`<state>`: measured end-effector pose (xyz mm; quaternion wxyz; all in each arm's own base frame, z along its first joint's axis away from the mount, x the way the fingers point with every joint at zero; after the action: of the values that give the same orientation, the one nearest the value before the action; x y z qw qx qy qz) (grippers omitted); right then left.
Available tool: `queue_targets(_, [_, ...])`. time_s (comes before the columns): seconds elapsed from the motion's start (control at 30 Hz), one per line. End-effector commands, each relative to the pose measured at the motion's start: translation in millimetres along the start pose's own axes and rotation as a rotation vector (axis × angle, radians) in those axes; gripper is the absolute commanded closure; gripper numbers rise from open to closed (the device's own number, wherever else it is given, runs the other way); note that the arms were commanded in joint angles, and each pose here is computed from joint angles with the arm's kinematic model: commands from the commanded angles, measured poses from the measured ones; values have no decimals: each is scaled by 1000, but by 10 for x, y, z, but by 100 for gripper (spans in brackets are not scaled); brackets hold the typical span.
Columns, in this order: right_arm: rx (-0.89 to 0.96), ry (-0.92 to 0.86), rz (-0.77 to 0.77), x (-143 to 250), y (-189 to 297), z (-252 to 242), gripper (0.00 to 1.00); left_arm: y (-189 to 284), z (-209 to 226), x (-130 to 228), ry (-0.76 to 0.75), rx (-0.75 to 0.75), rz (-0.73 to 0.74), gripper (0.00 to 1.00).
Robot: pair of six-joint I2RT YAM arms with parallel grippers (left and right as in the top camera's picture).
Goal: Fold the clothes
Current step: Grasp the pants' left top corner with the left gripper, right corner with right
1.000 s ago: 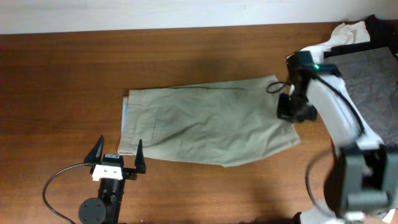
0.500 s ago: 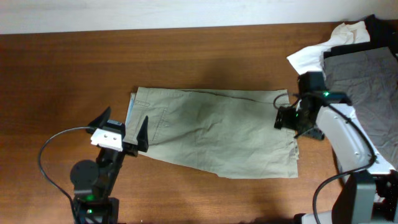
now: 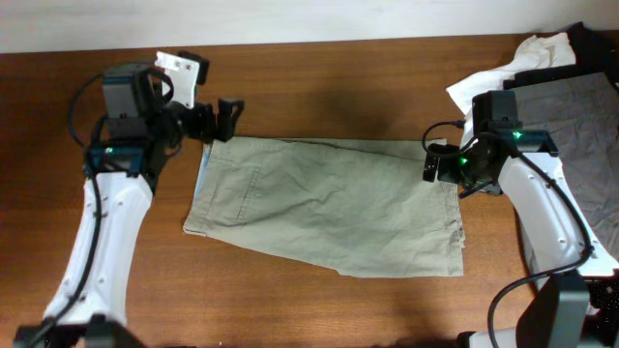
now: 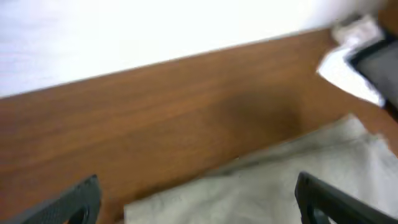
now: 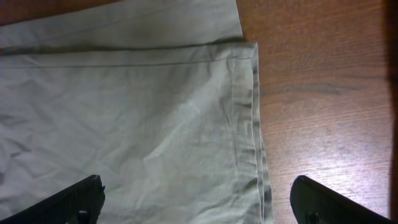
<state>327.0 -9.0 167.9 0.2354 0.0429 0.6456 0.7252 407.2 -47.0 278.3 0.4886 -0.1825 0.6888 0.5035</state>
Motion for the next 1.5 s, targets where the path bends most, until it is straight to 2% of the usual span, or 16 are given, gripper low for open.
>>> queue_targets(0.0, [-8,6,-9,-14,55,9,1,-325,337,316,136,-178,123,1])
queue_targets(0.17, [-3,5,6,14,55,-1,2,-862,437,890,178,-140,276,1])
queue_targets(0.3, [0,4,17,33,55,-8,1,-1114,436,1092,192,-79,288,2])
queue_targets(0.43, [-1,3,23,43,55,-7,1,-1194,429,1246,210,-68,331,11])
queue_targets(0.47, [0,3,25,47,55,-9,1,-1217,407,1299,215,-60,351,18])
queue_targets(0.8, [2,3,31,59,55,-14,1,-1271,267,1569,226,-28,474,24])
queue_targets(0.93, [3,3,32,61,56,-14,1,-1288,277,1564,223,-30,466,26])
queue_targets(0.97, [3,3,32,61,56,-14,1,-1289,280,1561,223,-31,464,30])
queue_targets(1.07, [0,3,24,45,54,-8,11,-1288,280,1562,223,-31,464,46])
queue_targets(1.13, [-6,5,8,13,47,3,11,-1287,279,1564,223,-31,465,64])
queue_targets(1.2, [-12,6,-10,-34,5,16,12,-1288,280,1563,223,-31,465,73])
queue_targets(1.37, [-6,7,-24,-216,-441,36,14,-1278,303,1582,220,-55,478,81])
queue_targets(1.4, [-5,10,-23,-247,-551,40,16,-1273,308,1588,222,-55,481,86])
queue_targets(1.43, [-5,11,-22,-280,-671,41,22,-1273,306,1589,223,-55,481,88])
queue_targets(1.47, [-4,10,-22,-292,-719,40,23,-1273,306,1589,222,-55,481,88])
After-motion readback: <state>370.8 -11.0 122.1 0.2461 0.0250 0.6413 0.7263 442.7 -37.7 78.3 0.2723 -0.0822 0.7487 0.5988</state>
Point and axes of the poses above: each gripper's point midway between its finger pads, its own y axis back along the fingers, its own z axis along the line the jaws close on, x = y × z, the point moved 6 cm from there along y, back along the fingers, and after that the axes turned 9 degrees about -y, right-handed, at the moved point
